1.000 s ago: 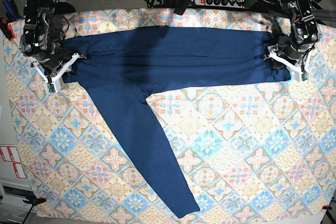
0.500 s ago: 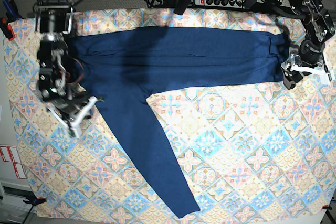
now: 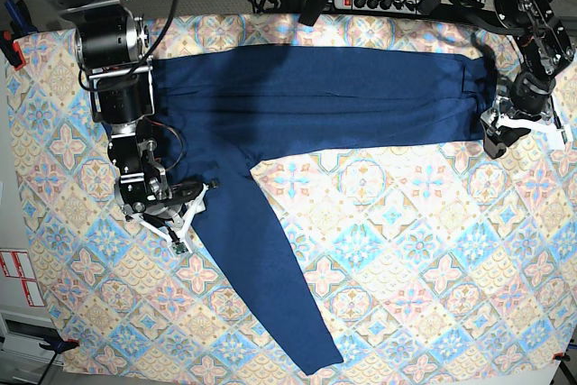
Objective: Fold the T-shirt properly
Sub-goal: 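Move the right gripper to the loose sleeve and grasp it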
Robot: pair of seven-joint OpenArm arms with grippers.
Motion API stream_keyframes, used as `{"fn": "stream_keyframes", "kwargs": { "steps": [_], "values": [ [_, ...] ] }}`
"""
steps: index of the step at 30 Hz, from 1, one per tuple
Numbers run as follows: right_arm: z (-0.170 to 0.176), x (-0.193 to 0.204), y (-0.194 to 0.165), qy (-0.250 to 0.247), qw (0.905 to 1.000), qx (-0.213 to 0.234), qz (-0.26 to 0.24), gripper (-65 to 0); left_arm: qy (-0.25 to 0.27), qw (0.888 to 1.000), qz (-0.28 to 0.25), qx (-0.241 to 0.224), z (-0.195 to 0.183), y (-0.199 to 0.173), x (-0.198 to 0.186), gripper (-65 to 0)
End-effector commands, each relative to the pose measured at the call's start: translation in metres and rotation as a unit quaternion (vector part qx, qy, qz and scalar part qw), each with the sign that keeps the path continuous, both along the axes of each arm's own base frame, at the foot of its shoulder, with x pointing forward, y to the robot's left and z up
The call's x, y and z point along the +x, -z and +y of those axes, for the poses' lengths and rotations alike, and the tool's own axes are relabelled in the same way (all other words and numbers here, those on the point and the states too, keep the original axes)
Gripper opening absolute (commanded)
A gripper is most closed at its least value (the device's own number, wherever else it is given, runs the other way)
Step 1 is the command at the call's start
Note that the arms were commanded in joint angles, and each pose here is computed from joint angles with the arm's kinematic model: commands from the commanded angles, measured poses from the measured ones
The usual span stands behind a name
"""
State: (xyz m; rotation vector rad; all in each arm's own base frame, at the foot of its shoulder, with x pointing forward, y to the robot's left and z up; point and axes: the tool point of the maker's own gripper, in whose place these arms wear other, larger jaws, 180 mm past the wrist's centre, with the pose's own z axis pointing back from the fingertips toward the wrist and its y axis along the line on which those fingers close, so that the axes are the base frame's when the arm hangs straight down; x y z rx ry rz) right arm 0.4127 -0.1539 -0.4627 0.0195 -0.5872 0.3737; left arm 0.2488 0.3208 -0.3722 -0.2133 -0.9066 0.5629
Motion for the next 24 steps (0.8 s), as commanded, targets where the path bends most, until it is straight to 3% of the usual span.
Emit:
{"fn": "stream_keyframes", "kwargs": {
  "steps": [1, 21, 24],
  "values": [
    [0.0, 0.02, -0.019, 0.002, 0.9995, 0.005, -0.032, -38.2, 0.002, 1.0, -0.021, 0.012, 0.005, -0.014, 0.007, -21.7],
    [0.009, 0.017, -0.015, -0.002, 0.9994, 0.013, -0.031, -37.8, 0.029, 0.999, -0.013, 0.004, -0.014, -0.006, 0.013, -23.9],
    [0.009, 0.01, -0.008, -0.001, 0.9997, 0.013, -0.022, -34.3, 0.029, 0.999, -0.013, 0.004, -0.014, -0.006, 0.013, -23.9]
  ]
}}
